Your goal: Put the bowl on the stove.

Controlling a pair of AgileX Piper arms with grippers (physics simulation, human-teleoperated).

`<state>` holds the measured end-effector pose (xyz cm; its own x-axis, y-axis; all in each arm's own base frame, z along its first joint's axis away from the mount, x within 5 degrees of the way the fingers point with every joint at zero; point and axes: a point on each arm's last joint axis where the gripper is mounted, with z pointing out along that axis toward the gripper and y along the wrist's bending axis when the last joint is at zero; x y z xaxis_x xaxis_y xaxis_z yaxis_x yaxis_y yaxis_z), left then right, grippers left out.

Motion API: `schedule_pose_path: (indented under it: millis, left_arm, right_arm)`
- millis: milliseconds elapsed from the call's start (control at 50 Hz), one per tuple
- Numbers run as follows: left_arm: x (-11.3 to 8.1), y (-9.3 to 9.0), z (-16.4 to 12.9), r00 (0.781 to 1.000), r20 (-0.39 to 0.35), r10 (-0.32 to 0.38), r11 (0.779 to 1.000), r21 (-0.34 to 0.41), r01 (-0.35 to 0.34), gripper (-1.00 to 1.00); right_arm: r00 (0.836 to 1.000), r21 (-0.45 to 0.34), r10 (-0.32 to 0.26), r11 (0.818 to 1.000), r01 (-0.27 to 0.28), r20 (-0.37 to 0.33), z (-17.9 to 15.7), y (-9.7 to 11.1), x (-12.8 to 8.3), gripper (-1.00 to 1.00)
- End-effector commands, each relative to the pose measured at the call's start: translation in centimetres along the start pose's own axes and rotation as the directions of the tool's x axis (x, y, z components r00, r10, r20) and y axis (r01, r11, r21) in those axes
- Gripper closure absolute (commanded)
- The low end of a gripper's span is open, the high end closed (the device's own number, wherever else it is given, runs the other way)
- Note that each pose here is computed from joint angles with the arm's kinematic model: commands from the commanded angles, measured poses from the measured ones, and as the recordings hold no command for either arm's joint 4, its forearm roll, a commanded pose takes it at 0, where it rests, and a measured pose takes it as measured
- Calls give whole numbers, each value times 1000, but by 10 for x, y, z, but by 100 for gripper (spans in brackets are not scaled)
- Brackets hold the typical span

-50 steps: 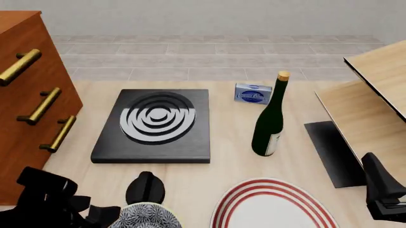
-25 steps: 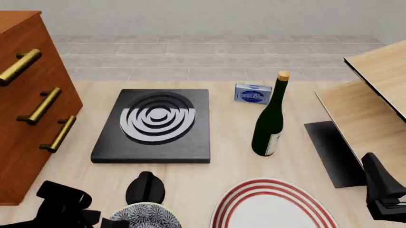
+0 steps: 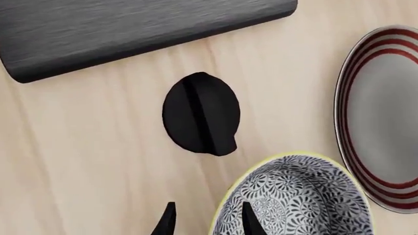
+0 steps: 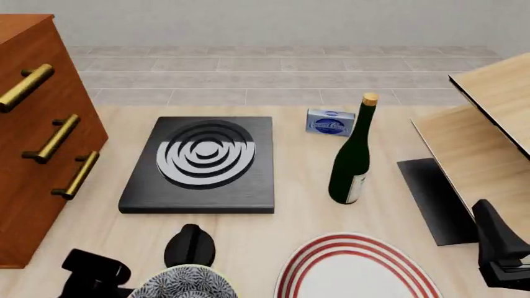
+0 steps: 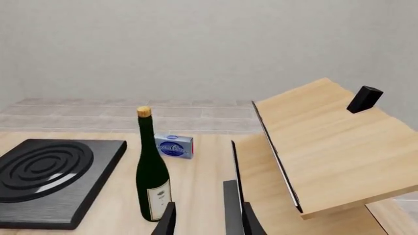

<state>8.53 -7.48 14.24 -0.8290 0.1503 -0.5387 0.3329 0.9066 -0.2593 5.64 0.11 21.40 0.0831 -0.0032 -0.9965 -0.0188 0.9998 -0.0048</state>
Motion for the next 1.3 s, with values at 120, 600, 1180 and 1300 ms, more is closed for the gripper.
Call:
schedule_pose_path:
  millis: [120, 600, 1180, 1300]
  left_arm:
    - [7, 0, 8, 1000, -22, -2, 1000, 4, 3, -100]
    - [-4, -11, -13, 1000, 20, 10, 998, 57, -11, 100]
    - [-54, -23, -85, 965, 257, -56, 993, 111, 28, 100]
    - [-67, -15, -90, 949, 306, -76, 997, 50, 64, 100]
  right_arm:
    - [1000, 2, 1, 1000, -1, 2, 0, 0, 0, -100]
    - [1000, 3, -5, 1000, 5, 2, 0, 0, 0, -100]
    - [1000, -2, -14, 1000, 14, -2, 0, 0, 0, -100]
    - [1000, -1, -14, 1000, 14, -1, 0, 0, 0, -100]
